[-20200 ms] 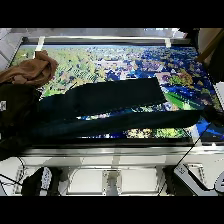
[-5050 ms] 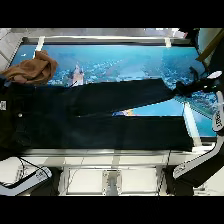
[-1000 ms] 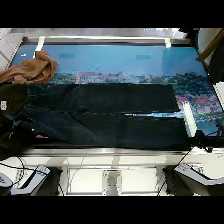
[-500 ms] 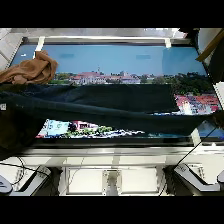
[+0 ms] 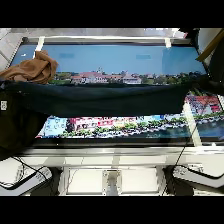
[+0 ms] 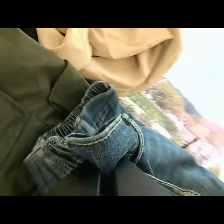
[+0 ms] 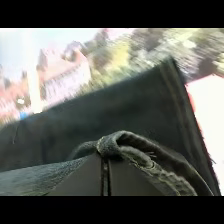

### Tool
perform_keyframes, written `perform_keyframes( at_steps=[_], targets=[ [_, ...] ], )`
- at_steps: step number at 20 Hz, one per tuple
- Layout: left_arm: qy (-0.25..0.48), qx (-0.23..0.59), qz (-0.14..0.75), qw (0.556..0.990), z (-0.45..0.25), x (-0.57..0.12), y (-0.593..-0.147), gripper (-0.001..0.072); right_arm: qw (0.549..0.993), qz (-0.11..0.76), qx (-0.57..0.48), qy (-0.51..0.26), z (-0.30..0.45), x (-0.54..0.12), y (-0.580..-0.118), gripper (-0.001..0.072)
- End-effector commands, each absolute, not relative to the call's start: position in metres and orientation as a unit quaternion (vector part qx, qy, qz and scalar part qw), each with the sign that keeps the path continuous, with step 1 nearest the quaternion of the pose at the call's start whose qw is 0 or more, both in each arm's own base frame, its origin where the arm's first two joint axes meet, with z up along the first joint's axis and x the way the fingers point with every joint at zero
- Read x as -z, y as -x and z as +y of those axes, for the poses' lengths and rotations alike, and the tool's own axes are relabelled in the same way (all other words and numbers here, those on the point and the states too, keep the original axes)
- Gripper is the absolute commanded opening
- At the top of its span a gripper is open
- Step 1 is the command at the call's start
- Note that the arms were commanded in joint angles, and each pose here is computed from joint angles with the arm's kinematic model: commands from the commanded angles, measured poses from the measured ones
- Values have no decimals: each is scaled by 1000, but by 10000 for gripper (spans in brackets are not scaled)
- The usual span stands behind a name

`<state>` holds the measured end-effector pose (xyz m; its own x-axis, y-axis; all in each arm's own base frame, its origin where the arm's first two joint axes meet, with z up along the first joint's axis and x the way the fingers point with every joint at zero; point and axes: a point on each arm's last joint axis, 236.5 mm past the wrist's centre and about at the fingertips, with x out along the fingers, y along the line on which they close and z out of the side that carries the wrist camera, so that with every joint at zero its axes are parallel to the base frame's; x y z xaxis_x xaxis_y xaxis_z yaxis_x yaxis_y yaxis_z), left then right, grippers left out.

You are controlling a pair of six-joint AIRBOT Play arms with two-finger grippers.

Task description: Fold the clothes and pants, and hang the long-sleeved shirts on hangers.

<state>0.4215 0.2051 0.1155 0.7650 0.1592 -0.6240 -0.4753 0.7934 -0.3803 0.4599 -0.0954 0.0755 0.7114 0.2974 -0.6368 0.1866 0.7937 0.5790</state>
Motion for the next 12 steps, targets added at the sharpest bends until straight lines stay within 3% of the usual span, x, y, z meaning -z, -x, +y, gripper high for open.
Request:
perform_keyframes(
  at_steps=[1,5,12],
  targets=[
    [262,-204,286,899,217,-84,-456,37,859,383,-7,-340,-81,-29,-518,20],
    [271,-213,269,899,222,-57,-485,37,843,389,28,-371,-83,20,-550,20],
    [280,-217,282,892,220,-19,-501,37,819,401,64,-405,-92,50,-550,20]
  ],
)
